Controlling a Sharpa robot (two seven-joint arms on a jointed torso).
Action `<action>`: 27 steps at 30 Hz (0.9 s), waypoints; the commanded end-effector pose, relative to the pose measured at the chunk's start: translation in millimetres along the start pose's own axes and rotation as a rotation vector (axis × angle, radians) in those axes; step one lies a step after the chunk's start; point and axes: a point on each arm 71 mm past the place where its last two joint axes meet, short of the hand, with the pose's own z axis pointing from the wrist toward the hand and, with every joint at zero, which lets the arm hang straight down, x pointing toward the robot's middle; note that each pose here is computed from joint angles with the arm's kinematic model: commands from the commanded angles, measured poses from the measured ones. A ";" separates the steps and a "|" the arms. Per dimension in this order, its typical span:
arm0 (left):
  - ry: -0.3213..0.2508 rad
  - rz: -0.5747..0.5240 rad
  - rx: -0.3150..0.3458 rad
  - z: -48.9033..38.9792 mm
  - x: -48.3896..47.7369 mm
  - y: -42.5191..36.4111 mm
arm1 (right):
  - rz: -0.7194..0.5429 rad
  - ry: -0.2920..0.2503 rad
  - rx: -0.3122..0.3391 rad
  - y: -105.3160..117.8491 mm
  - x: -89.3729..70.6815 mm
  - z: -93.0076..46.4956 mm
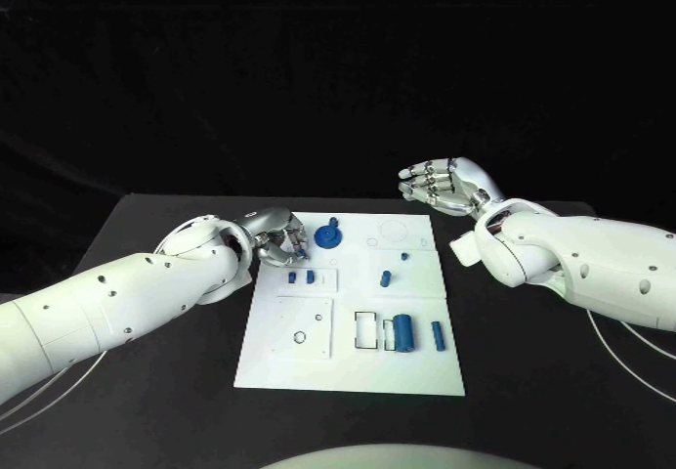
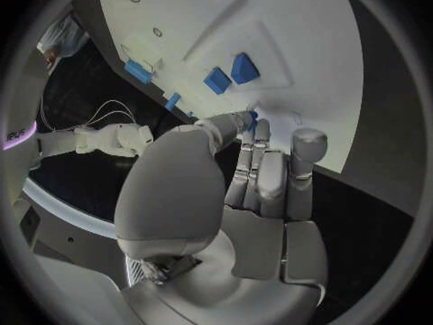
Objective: Assemble the parts on the task board
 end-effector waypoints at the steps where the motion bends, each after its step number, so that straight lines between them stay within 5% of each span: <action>1: 0.020 -0.015 0.004 1.8 2.8 -1.6 | 0.004 0.017 -0.013 1.2 2.1 0.1; 27: 0.048 -0.014 0.007 7.2 8.9 -5.2 | 0.005 0.018 -0.014 1.0 2.8 0.4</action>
